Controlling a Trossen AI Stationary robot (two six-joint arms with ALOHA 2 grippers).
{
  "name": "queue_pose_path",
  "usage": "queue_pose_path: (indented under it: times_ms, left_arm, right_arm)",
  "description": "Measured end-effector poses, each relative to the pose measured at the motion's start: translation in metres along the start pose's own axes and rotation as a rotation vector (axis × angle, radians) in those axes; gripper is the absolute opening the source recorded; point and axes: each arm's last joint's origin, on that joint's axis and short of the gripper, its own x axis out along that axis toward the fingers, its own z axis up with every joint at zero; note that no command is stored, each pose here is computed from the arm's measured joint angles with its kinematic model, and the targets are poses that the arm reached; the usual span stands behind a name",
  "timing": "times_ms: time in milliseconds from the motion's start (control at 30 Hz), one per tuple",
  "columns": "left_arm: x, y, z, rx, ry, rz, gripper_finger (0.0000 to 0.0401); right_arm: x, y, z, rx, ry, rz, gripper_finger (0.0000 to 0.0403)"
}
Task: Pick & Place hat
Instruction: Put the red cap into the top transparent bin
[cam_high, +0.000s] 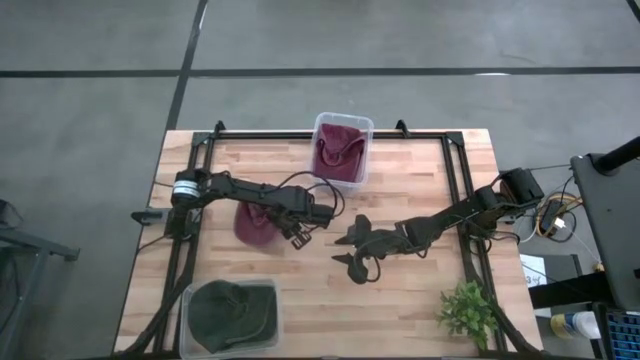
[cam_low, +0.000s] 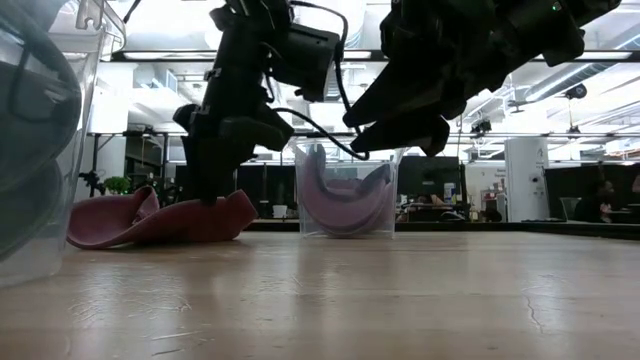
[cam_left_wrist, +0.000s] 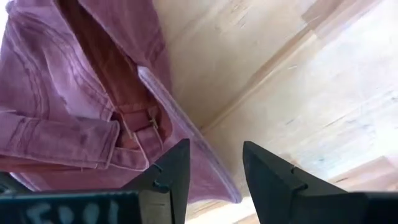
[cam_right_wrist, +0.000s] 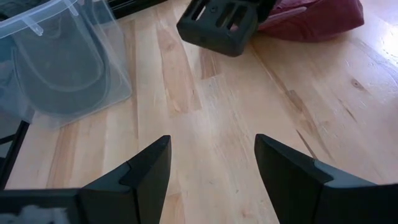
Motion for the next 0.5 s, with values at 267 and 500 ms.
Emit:
queue_pose_path:
  times_ms: [267,500]
  left_arm:
    - [0.019,0.004,-0.004,0.052,0.034,0.031,0.0139]
    - [0.021,0.005,-0.004,0.075,0.036,0.032,0.0048]
  right_arm:
    - [0.0,0.0,0.0,0.001,0.0,0.001,0.0224]
    - [0.0,0.0,0.0,0.002,-0.002,0.001,0.0224]
